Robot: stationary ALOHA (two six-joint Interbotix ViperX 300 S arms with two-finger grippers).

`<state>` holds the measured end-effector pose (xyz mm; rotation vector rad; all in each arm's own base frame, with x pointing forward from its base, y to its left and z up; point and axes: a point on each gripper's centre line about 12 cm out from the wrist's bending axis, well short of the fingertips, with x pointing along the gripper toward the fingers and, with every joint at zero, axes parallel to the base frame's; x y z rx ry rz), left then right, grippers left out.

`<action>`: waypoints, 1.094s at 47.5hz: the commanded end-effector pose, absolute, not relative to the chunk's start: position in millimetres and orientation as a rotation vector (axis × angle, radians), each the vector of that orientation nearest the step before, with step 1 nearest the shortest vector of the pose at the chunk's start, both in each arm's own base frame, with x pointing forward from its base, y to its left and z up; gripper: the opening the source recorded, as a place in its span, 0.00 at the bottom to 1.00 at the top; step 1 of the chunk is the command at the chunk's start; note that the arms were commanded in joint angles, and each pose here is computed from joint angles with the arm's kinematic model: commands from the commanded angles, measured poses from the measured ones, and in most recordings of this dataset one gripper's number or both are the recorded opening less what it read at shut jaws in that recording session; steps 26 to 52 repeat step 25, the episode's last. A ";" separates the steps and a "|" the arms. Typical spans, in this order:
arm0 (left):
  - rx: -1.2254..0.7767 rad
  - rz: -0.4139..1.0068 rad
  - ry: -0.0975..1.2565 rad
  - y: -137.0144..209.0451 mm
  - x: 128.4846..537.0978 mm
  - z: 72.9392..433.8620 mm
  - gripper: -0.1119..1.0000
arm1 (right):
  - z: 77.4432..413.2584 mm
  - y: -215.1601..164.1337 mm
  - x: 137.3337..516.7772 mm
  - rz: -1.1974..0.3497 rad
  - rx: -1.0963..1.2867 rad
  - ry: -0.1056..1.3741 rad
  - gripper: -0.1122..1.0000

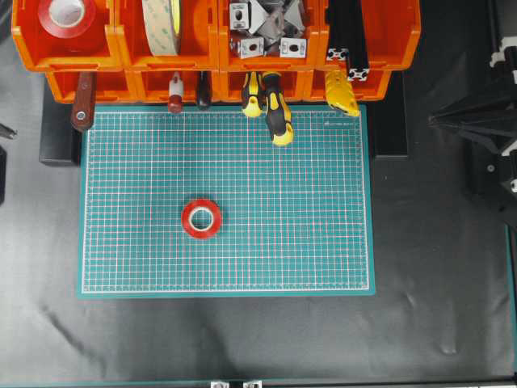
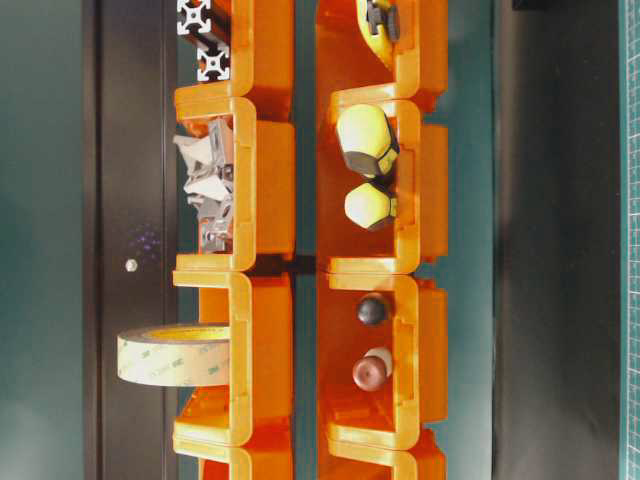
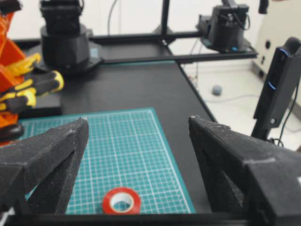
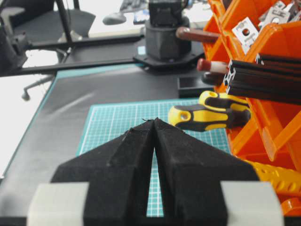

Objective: Pick vinyl tape from container rack with left arm.

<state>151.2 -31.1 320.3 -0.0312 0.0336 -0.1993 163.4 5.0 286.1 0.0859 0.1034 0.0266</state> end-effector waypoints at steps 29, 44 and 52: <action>-0.135 -0.202 0.013 -31.8 153.2 326.2 0.84 | 288.8 6.4 168.9 0.034 0.078 0.114 0.10; -0.135 -0.202 0.013 -31.8 153.2 326.2 0.84 | 288.8 6.4 168.9 0.034 0.078 0.114 0.10; -0.135 -0.202 0.013 -31.8 153.2 326.2 0.84 | 288.8 6.4 168.9 0.034 0.078 0.114 0.10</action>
